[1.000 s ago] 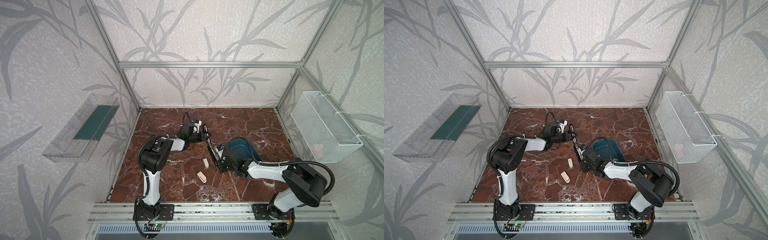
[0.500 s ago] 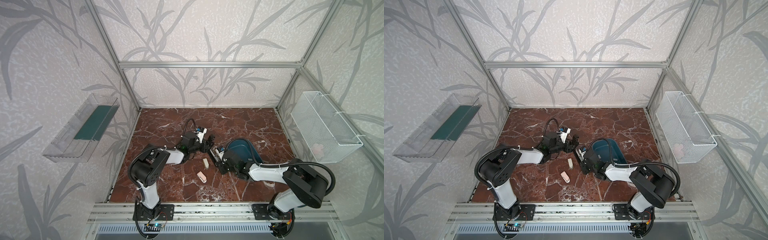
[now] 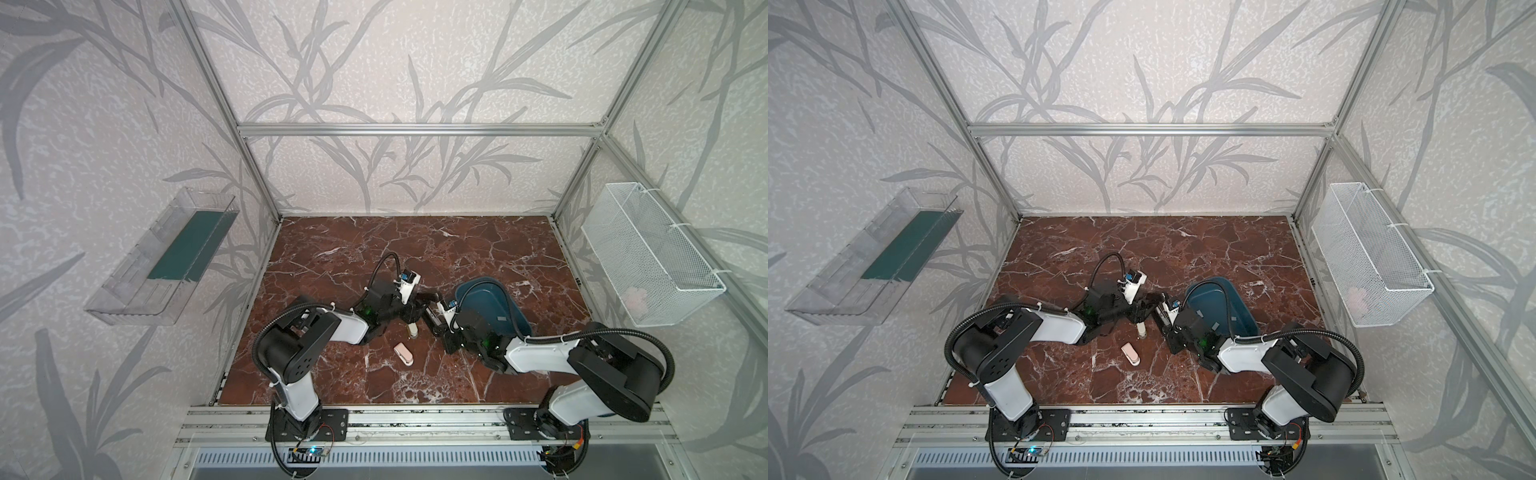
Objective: Load the staples into the stapler
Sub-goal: 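Press the black stapler's top down onto its base with both grippers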
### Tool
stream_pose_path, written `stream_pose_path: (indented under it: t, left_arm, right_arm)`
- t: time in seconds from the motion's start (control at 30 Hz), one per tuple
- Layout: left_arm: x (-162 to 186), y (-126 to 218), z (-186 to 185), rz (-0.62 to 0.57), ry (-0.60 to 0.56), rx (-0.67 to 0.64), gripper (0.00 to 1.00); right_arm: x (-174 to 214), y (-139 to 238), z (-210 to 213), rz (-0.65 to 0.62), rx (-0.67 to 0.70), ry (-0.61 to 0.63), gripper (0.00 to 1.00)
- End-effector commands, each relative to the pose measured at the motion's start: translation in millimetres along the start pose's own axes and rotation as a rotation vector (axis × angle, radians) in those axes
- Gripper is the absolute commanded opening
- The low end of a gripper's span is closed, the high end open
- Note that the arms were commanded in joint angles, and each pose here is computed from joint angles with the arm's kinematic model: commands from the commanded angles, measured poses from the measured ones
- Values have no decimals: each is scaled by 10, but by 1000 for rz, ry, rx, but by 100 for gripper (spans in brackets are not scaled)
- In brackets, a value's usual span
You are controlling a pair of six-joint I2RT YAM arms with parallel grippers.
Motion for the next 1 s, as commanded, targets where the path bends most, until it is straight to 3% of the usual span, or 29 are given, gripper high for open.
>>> stream_pose_path:
  t: [0.0,0.43,0.5,0.57,0.63,0.83,0.97]
  left_arm:
    - [-10,16,-48,-17,-53,27,64]
    - [-48,87,-74,-42,-87,24,70]
    - [-97,119,-86,-49,-91,21,71]
    - [-164,176,-102,-64,-96,22,71]
    - [-228,246,-126,-80,-105,18,71]
    - [-472,494,-159,-117,-130,-55,75]
    - [-598,548,-149,-112,-127,-95,76]
  right_arm:
    - [-109,52,69,-108,-57,5,5]
    - [-75,11,73,-102,-76,7,9]
    - [-86,17,80,-101,-79,8,13]
    - [-98,36,83,-102,-78,7,27]
    - [-114,72,86,-102,-77,5,33]
    - [-213,261,102,-132,-70,3,43]
    - [-330,420,125,-168,-64,-6,42]
Point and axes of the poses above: each gripper's point midway between its finger pads, its own y axis back along the fingers, its own z axis along the line the jaws close on, x = y × z, the point moved 10 cm from there along y, back along the fingers, and after that the axes turned 6 degrees about -y, right-handed, at the moved point
